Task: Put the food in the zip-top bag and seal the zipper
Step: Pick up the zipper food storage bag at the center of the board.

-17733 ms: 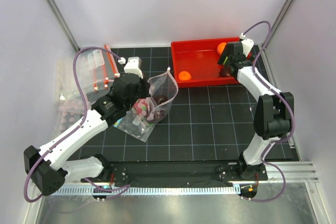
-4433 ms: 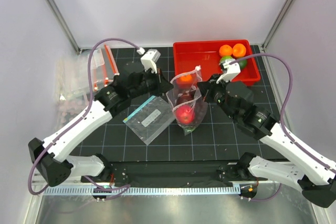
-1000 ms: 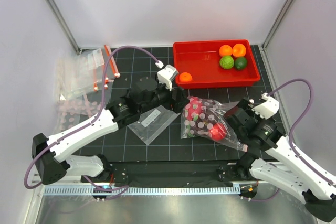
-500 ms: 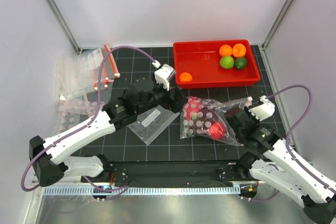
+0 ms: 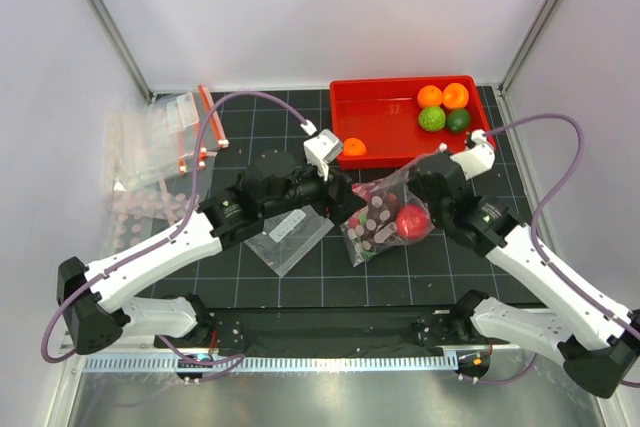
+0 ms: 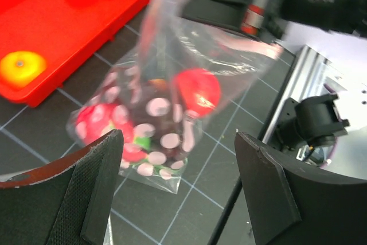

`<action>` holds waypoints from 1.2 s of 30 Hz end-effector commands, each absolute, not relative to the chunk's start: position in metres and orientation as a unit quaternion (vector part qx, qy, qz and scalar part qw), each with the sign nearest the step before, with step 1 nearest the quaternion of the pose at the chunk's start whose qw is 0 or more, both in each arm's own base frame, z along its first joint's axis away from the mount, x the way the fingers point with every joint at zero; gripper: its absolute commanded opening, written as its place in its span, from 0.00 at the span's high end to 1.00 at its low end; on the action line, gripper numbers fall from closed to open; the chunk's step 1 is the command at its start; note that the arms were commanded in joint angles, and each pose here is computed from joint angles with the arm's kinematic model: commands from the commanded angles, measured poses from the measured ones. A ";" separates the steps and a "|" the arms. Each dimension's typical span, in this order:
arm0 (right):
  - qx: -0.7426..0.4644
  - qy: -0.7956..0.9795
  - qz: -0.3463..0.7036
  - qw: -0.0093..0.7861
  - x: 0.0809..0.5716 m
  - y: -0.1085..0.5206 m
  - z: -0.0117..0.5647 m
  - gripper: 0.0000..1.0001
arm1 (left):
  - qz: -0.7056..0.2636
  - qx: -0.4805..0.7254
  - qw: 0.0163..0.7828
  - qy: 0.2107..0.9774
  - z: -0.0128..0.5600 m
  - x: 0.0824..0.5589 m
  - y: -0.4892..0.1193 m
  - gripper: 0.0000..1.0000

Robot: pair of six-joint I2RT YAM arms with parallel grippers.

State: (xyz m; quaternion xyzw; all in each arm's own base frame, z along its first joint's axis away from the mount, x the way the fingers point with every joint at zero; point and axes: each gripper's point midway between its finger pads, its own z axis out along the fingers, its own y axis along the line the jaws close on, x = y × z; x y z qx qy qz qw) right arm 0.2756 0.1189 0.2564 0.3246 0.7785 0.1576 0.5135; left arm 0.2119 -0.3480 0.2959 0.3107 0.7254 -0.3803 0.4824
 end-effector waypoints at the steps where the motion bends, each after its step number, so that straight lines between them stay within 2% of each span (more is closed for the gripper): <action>1: 0.328 0.742 0.230 0.537 0.302 0.148 0.307 0.99 | -0.407 0.337 0.497 0.688 0.308 0.203 -0.363 0.19; 11: 0.309 0.738 0.294 0.523 0.337 0.201 0.335 0.99 | -0.401 0.326 0.534 0.669 0.292 0.211 -0.381 0.16; 16: 0.275 0.745 0.313 0.521 0.338 0.216 0.343 0.99 | -0.404 0.284 0.564 0.662 0.291 0.214 -0.366 0.16; 18: 0.233 0.749 0.316 0.533 0.338 0.223 0.351 0.99 | -0.389 0.236 0.591 0.667 0.296 0.226 -0.352 0.14; 21: 0.084 0.753 0.354 0.549 0.326 0.255 0.369 0.99 | -0.358 0.176 0.624 0.672 0.297 0.239 -0.326 0.12; 24: -0.072 0.749 0.391 0.531 0.300 0.288 0.374 0.98 | -0.332 0.123 0.649 0.674 0.308 0.246 -0.299 0.10; 29: -0.171 0.748 0.397 0.504 0.278 0.301 0.365 0.99 | -0.265 0.022 0.671 0.692 0.318 0.258 -0.241 0.08; 36: -0.327 0.700 0.427 0.470 0.229 0.318 0.359 0.99 | -0.264 -0.037 0.695 0.668 0.342 0.252 -0.191 0.02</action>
